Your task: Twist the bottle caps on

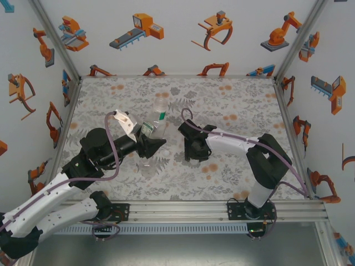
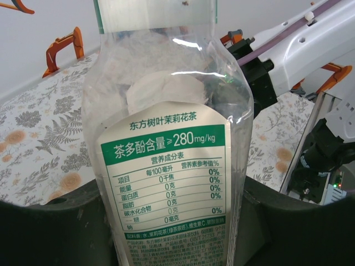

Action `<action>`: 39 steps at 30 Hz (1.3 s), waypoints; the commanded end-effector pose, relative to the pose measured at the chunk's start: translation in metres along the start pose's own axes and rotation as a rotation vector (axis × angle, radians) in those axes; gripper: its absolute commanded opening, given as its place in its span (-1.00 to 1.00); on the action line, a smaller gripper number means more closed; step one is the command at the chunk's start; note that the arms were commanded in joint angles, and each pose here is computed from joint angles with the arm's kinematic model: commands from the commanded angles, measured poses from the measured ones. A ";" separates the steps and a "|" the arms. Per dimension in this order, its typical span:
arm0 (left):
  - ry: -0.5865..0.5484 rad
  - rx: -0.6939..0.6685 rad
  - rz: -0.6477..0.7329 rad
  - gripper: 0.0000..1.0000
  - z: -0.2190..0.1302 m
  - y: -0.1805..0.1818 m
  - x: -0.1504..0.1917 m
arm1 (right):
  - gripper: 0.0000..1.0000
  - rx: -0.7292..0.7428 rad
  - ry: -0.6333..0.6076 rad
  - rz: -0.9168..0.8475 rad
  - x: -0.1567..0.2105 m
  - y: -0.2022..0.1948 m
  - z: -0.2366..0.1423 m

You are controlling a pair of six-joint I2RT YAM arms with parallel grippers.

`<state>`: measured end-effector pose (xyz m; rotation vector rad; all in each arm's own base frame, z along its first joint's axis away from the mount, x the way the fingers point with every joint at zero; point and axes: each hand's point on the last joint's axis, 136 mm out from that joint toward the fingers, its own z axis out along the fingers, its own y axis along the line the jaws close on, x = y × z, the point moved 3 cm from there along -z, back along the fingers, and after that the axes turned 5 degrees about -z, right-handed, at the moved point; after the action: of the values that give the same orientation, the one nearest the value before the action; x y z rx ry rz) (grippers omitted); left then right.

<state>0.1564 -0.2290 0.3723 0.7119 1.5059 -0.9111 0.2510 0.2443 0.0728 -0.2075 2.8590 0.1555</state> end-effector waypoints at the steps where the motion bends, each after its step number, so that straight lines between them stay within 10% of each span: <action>1: -0.040 0.005 -0.009 -0.49 -0.001 -0.001 -0.008 | 0.02 -0.006 -0.029 0.009 -0.009 0.002 -0.010; 25: -0.034 -0.003 -0.008 -0.49 0.002 0.001 -0.006 | 0.00 0.011 0.030 0.013 0.006 -0.002 0.017; 39: -0.030 -0.007 -0.007 -0.49 0.003 0.002 -0.006 | -0.54 -0.087 -0.015 0.056 0.000 0.009 0.011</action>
<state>0.1585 -0.2308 0.3697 0.7124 1.5168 -0.9055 0.2516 0.2512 0.0570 -0.1733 2.8675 0.2117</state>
